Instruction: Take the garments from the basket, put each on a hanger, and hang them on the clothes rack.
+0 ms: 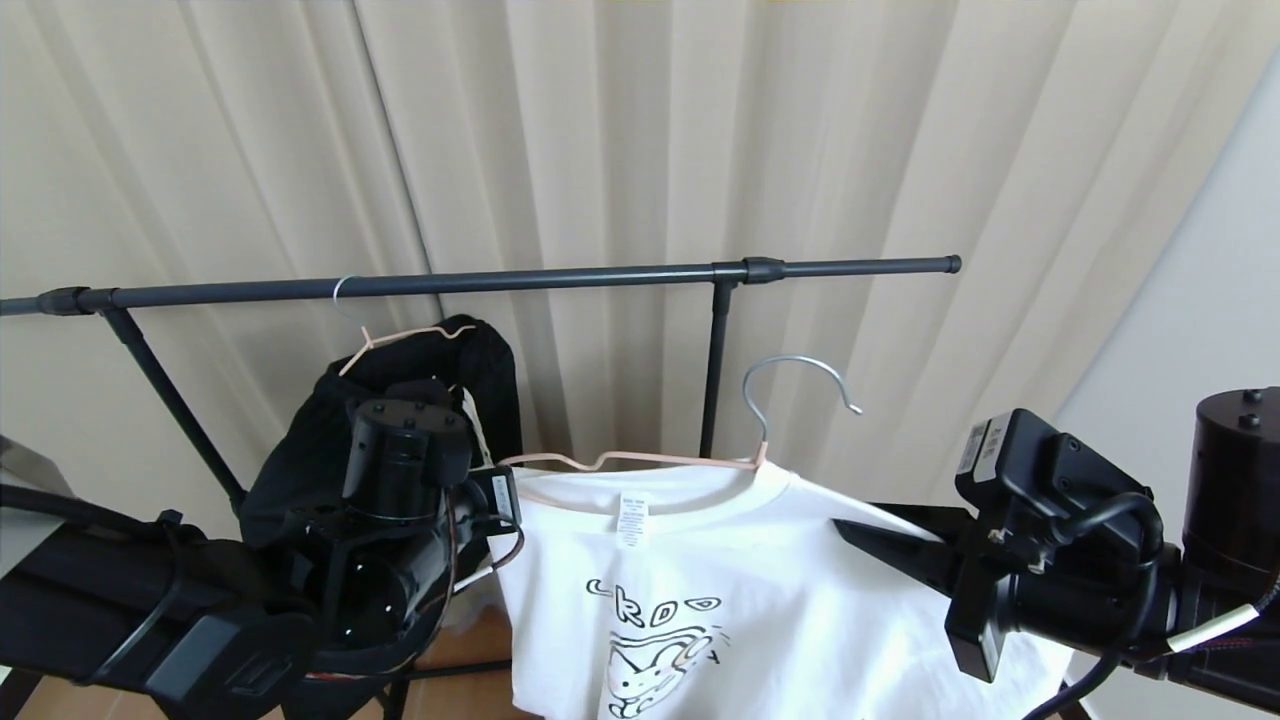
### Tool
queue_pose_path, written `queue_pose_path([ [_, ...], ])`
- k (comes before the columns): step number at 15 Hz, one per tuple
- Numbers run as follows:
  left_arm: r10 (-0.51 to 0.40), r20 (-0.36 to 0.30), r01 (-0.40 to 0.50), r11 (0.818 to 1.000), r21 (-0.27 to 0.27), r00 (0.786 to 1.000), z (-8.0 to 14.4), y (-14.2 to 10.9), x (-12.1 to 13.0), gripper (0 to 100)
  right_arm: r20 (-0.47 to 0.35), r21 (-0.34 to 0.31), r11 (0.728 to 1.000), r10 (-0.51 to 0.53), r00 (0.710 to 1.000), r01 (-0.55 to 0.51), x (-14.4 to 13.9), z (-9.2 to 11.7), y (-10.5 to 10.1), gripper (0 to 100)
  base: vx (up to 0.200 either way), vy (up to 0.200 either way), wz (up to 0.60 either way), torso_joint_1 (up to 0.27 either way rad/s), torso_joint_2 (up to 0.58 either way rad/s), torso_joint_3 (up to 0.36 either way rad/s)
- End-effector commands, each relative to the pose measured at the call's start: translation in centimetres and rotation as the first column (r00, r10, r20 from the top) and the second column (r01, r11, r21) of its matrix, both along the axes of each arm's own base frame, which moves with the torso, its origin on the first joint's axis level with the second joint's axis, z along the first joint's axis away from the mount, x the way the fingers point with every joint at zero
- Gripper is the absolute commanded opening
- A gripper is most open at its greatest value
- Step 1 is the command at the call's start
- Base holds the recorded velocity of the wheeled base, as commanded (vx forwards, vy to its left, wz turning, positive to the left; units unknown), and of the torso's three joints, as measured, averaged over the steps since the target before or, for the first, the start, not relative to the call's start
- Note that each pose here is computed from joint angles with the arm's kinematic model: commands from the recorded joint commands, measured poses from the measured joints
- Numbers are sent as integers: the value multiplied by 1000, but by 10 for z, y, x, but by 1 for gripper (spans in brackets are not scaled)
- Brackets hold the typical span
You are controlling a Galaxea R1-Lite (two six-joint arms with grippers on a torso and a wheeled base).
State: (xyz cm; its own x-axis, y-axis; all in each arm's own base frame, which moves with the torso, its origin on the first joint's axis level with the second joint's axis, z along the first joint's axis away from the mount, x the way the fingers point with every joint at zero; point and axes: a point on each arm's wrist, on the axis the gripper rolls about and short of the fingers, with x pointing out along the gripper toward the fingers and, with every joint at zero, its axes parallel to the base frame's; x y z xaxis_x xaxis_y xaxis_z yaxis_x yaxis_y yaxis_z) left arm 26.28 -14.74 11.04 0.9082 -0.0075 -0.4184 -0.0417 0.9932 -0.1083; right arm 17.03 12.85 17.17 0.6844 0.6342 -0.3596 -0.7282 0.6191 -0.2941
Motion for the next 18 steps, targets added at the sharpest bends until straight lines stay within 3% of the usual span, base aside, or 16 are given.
queue_pose_path([
  [1,-1,19,1,1000,0,1000,5,0,2,0,4,-9,1000,3,1000,-3,-1,-1,-1,0,0,0,0,0,0,0],
  [6,-61,107,57,998,39,992,34,-3,-5,0,-15,-31,1000,4,1000,-5,1,-8,1,0,0,0,0,0,0,0],
  [10,-115,137,109,993,54,984,45,-9,-18,0,-23,-36,999,-2,1000,1,10,-10,9,0,0,0,0,0,0,0],
  [16,-170,121,159,983,92,978,41,-18,-30,0,-53,18,999,-29,998,30,9,-6,25,0,0,0,0,0,0,0],
  [18,-190,122,178,979,101,974,41,-23,-33,0,-51,2,998,-65,997,65,13,-8,28,0,0,0,0,0,0,0],
])
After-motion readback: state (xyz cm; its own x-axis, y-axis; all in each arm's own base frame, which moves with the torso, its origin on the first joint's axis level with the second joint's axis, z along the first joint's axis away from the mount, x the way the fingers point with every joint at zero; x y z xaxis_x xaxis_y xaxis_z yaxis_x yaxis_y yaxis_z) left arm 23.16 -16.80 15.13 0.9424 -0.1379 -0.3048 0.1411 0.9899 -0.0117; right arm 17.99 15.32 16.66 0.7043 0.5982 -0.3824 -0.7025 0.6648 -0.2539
